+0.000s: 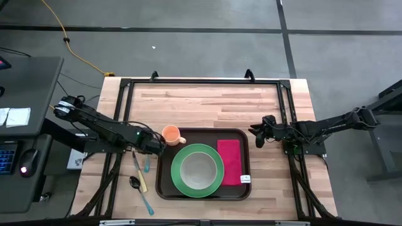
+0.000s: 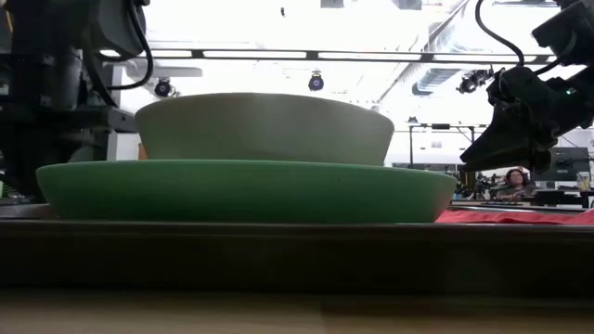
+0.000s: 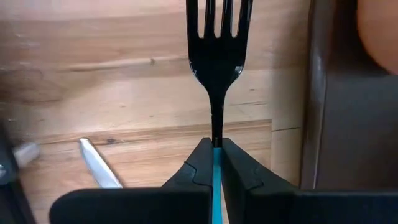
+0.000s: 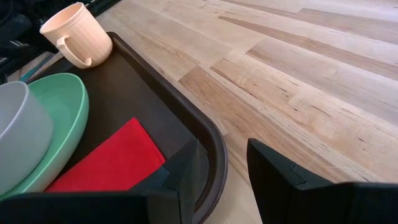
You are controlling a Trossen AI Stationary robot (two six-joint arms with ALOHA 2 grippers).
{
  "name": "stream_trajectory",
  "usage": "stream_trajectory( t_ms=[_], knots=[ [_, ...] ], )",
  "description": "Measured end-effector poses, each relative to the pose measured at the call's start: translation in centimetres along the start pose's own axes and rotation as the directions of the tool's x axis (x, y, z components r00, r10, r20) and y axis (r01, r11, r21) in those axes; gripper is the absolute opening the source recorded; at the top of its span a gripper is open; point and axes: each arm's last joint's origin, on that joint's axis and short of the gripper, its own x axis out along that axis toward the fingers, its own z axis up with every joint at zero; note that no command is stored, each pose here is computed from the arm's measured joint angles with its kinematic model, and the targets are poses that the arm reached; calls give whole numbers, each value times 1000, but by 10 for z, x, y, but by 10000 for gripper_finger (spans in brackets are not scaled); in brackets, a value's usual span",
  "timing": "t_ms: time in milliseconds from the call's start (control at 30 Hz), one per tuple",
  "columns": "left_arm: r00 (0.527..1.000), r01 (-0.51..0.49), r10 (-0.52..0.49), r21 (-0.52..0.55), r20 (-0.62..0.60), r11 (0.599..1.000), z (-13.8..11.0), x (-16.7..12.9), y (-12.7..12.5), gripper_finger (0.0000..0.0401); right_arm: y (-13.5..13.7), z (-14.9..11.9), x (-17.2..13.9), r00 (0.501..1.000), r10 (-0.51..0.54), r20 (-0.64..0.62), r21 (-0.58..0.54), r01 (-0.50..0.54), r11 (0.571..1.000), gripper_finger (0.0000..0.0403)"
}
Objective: Set up tray
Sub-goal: Put the blue fork on the red table napkin
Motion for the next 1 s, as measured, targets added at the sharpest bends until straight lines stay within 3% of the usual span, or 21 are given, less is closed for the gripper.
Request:
stream_trajectory(
  t_ms=[667, 1000],
  knots=[
    [993, 121, -121, -8, 11, 993, 6, -26, 15, 50, 0, 0, 0, 1000, -4, -2, -2, 4, 1000, 114],
    [994, 109, -109, -4, 14, 994, 7, -29, 19, 50, 0, 0, 0, 1000, -5, -1, -2, 5, 1000, 114]
  ],
)
